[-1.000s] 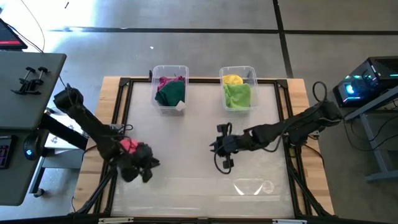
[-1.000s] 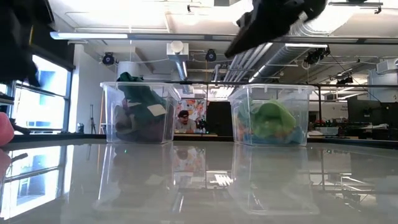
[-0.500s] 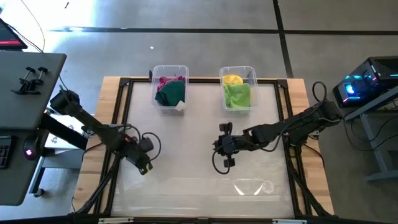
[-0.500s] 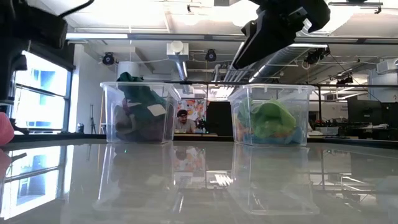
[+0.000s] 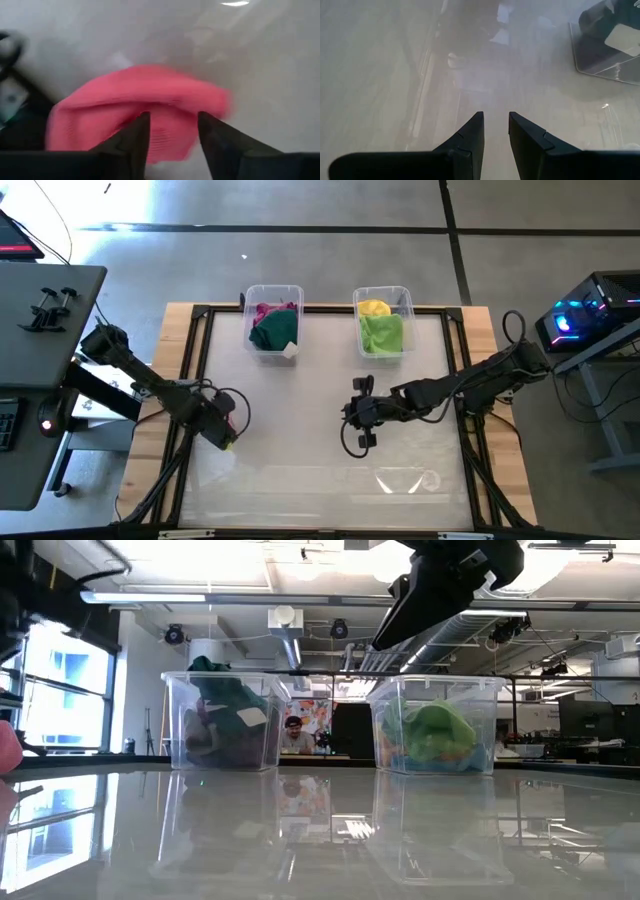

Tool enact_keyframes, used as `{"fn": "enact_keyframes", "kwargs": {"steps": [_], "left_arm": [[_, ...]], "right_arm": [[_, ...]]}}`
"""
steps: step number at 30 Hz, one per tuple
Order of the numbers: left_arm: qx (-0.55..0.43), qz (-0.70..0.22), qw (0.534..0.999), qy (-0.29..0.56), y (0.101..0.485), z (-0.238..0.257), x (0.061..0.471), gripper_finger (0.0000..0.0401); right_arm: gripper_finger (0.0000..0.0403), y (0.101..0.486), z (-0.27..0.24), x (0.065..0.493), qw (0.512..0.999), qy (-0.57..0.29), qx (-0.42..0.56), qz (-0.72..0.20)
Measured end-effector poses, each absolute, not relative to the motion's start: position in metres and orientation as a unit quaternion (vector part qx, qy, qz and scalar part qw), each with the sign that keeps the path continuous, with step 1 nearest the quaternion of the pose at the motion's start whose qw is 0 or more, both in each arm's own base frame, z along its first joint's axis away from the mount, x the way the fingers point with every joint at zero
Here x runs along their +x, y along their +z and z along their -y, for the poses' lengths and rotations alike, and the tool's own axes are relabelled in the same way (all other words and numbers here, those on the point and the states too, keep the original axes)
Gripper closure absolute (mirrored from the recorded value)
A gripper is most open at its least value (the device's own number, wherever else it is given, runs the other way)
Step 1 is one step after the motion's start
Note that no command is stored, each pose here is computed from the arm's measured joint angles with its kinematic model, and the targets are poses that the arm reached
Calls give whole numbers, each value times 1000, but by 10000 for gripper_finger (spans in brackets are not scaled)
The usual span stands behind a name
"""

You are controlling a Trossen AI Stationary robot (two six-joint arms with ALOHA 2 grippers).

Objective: Sort towels by color in basket
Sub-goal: Put the pink microfiber cloth into the right transparent bin

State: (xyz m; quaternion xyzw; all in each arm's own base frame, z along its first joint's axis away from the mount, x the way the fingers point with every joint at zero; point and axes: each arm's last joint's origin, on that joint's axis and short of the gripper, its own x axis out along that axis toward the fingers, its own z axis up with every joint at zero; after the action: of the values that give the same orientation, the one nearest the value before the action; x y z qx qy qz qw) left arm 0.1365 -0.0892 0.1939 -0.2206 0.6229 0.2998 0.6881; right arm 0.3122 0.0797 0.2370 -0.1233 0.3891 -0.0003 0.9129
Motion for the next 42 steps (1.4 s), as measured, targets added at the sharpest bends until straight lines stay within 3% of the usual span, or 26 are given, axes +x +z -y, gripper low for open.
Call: {"fn": "enact_keyframes", "kwargs": {"steps": [5, 10, 17, 24, 27, 30, 36, 42], "left_arm": [[-233, -617, 672, 336, 188, 86, 132, 201], [-247, -614, 662, 351, 183, 86, 130, 193], [-271, -621, 646, 352, 159, 84, 124, 238], [-261, -613, 661, 344, 157, 84, 125, 309], [-253, -598, 694, 312, 157, 87, 131, 354], [-245, -543, 764, 247, 159, 95, 147, 393], [-195, -354, 906, 130, 177, 113, 184, 396], [-85, -256, 958, 95, 181, 125, 208, 398]], "right_arm": [[320, 237, -80, 312, 913, -2, -119, -389], [320, 237, -80, 312, 913, -2, -119, -390], [320, 237, -80, 312, 914, -3, -115, -390], [320, 237, -80, 312, 913, -3, -115, -390], [320, 237, -80, 312, 914, -4, -113, -391], [320, 237, -77, 313, 913, -7, -113, -391], [315, 225, -68, 328, 920, -23, -85, -381], [252, 186, -78, 369, 943, 67, -92, -312]]}}
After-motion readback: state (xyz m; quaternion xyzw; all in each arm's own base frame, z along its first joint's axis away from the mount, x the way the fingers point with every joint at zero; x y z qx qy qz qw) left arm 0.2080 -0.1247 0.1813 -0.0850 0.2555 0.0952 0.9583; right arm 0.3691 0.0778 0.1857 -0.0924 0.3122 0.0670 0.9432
